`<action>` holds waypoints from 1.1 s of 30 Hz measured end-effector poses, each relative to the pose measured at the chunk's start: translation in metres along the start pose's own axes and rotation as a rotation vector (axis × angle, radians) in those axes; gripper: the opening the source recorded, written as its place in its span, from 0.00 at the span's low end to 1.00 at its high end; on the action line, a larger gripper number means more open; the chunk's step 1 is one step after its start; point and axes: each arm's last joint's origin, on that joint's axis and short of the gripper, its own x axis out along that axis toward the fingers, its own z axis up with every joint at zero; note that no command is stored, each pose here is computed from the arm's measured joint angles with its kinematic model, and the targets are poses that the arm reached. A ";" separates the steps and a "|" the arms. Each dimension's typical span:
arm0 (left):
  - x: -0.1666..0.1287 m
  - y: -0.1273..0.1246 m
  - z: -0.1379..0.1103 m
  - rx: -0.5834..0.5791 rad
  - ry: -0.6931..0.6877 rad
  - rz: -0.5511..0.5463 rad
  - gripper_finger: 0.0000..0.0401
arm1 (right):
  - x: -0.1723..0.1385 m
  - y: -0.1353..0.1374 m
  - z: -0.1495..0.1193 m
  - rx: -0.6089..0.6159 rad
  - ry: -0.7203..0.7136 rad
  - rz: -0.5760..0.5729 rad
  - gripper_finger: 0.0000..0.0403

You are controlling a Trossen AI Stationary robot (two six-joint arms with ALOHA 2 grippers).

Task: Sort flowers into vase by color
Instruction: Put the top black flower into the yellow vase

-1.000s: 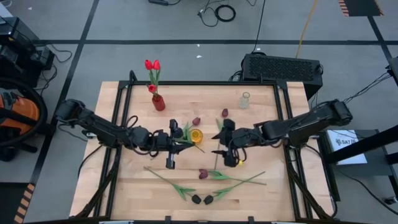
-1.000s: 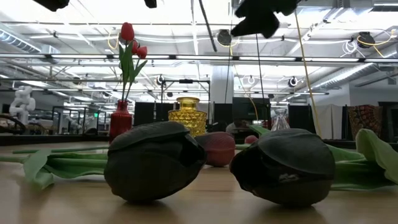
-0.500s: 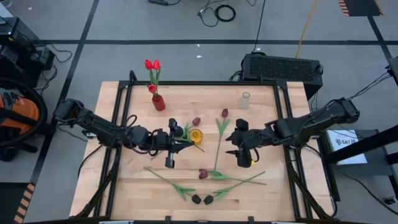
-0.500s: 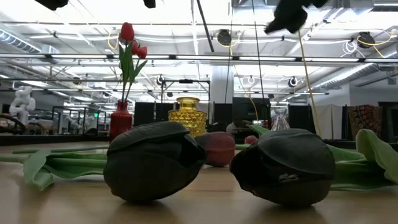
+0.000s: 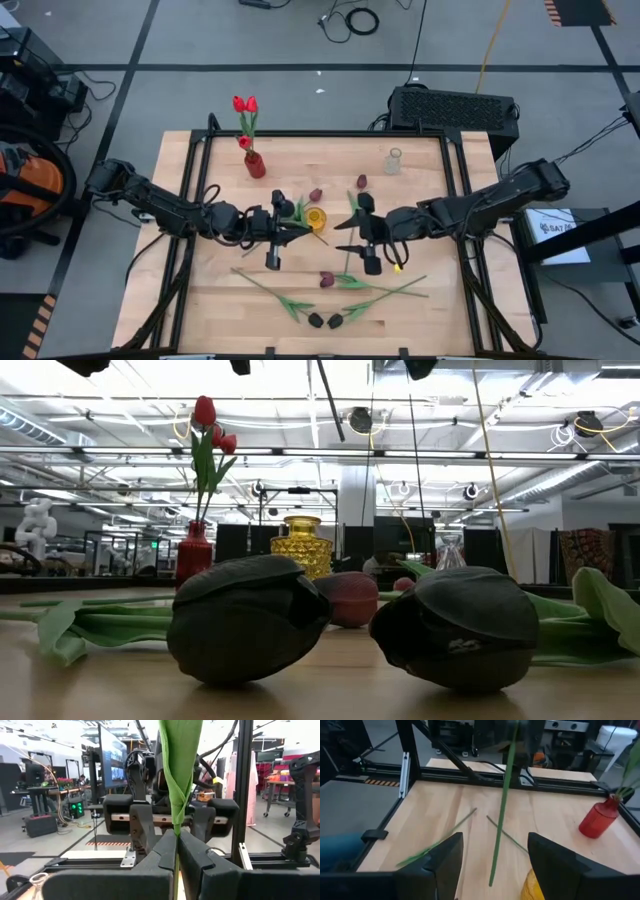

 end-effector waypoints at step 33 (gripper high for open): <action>0.000 0.020 -0.010 -0.037 0.102 0.345 0.03 | 0.005 -0.006 0.004 0.020 -0.049 -0.022 0.53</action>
